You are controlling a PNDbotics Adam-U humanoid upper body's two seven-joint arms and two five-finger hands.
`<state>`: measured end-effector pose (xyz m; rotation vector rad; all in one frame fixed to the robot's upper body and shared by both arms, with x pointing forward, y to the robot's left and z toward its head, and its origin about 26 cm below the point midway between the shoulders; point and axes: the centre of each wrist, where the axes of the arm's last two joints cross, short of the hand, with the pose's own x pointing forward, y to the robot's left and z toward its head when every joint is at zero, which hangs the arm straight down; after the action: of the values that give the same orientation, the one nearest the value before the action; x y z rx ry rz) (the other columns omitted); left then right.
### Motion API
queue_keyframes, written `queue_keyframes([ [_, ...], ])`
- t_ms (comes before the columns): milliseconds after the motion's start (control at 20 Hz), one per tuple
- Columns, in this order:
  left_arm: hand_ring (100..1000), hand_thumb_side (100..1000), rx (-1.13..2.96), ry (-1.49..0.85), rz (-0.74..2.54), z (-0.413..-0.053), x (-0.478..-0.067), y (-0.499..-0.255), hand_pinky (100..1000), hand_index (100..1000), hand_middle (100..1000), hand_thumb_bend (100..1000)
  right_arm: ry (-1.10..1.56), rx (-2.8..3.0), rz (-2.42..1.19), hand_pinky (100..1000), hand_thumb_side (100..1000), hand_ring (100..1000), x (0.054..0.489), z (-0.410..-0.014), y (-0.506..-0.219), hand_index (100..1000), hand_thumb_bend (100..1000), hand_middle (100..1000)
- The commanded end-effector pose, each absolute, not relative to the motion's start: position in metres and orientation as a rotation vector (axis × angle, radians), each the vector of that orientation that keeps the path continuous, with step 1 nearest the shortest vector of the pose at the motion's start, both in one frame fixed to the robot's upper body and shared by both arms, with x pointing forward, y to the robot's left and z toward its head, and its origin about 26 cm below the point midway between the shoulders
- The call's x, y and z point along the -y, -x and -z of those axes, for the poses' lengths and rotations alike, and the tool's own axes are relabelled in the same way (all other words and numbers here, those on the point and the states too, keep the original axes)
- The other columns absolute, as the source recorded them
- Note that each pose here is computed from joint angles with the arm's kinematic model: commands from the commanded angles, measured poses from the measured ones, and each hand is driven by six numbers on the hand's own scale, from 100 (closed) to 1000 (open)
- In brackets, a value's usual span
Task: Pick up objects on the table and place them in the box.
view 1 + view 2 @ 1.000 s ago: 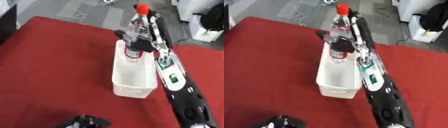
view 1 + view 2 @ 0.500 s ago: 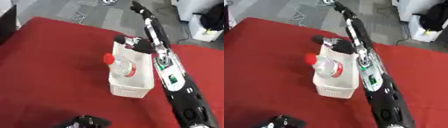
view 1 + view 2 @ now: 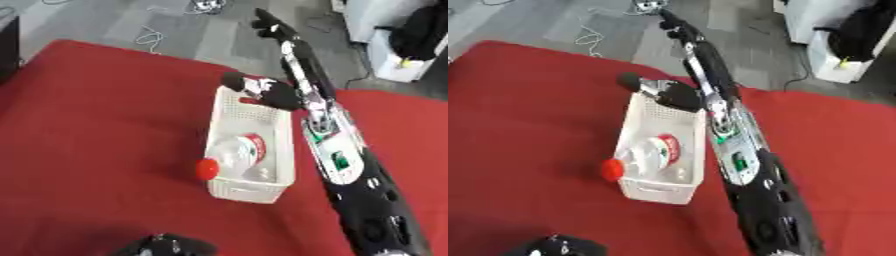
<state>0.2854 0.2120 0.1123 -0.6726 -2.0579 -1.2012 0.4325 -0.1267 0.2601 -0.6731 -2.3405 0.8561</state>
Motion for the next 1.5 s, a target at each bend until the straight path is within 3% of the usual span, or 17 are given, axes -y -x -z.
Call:
queue_keyframes([
  [50,696,843,2.111,0.674,1.274,-0.117,-0.212,-0.284,707,928,609,215,0.684,2.403,-0.825,961,935,837,0.125,-0.272,-0.42,975,891,810],
  [250,697,841,2.118,0.671,1.268,-0.115,-0.213,-0.282,707,928,609,214,0.65,2.419,-0.805,938,953,824,0.129,-0.268,-0.411,962,877,799],
  [300,697,841,2.12,0.669,1.267,-0.115,-0.214,-0.282,706,928,609,214,0.644,2.419,-0.799,932,1000,820,0.131,-0.268,-0.41,959,678,798],
  [350,697,840,2.121,0.666,1.263,-0.114,-0.215,-0.281,707,928,610,212,0.64,2.417,-0.786,920,959,813,0.134,-0.268,-0.409,955,859,790],
  [600,697,855,2.121,0.661,1.237,-0.11,-0.218,-0.279,708,929,610,195,0.593,2.397,-0.723,877,914,779,0.144,-0.267,-0.41,943,803,769],
  [700,697,900,2.119,0.655,1.212,-0.108,-0.22,-0.277,707,929,612,149,0.563,2.376,-0.703,832,847,739,0.147,-0.262,-0.411,922,746,733],
  [1150,737,938,2.165,0.603,0.974,-0.111,-0.238,-0.285,706,939,668,214,0.424,2.356,-0.414,780,968,692,0.168,-0.233,-0.399,853,627,661],
  [1350,785,952,2.221,0.625,0.832,-0.117,-0.243,-0.293,737,960,718,270,0.366,2.356,-0.264,768,989,686,0.172,-0.211,-0.383,824,572,634],
  [1500,802,958,2.261,0.677,0.766,-0.12,-0.24,-0.296,764,974,740,304,0.348,2.333,-0.186,763,954,687,0.168,-0.191,-0.371,821,588,625],
])
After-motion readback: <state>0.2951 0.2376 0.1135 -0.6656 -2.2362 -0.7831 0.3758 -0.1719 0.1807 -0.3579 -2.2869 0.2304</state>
